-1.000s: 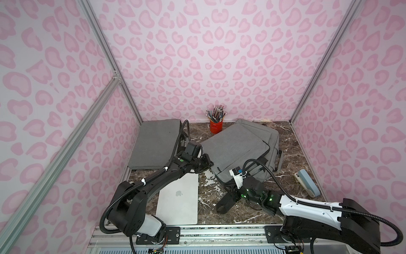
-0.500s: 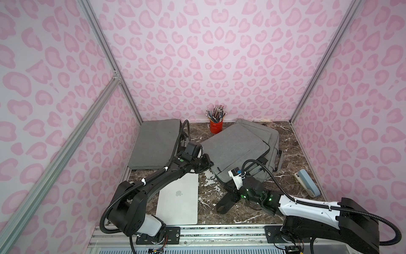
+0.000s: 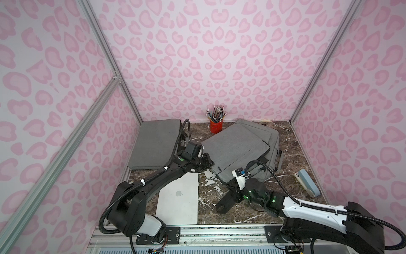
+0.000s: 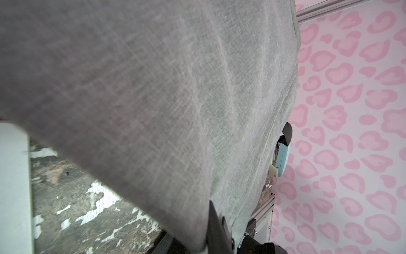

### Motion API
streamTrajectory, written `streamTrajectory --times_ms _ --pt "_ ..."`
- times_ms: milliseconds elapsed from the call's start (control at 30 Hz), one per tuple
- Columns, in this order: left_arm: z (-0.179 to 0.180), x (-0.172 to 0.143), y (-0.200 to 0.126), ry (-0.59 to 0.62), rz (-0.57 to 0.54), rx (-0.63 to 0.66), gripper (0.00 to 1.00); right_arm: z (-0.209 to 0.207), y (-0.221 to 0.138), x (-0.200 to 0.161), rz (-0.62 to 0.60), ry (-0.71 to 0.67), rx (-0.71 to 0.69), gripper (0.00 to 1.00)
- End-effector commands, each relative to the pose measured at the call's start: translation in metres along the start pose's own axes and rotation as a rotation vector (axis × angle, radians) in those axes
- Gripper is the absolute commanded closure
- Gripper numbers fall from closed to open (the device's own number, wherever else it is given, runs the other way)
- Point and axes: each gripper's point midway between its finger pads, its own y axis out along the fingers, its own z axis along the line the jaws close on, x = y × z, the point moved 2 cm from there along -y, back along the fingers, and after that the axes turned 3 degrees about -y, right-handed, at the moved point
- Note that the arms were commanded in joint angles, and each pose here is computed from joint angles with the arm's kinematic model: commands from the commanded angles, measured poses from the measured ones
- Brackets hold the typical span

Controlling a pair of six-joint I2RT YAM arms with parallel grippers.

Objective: Open the zippered laptop bag and take out the laptop
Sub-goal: Unzip the zipper on the zippered laptop bag.

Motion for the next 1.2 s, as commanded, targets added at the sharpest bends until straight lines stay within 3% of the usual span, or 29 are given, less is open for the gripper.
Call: streamTrajectory --times_ms 0,267,1167 --pt "-0.02 0.009 -0.007 0.068 -0.038 -0.064 0.98 -0.02 0.0 -0.009 0.035 0.002 -0.116 1.0" --pt "-0.021 0.011 -0.013 0.093 -0.049 -0.041 0.98 -0.053 0.0 -0.016 0.128 0.015 -0.343 1.0" --pt "0.01 0.035 -0.002 0.163 0.041 0.022 0.98 -0.19 -0.07 0.048 -0.006 0.237 -0.777 1.0"
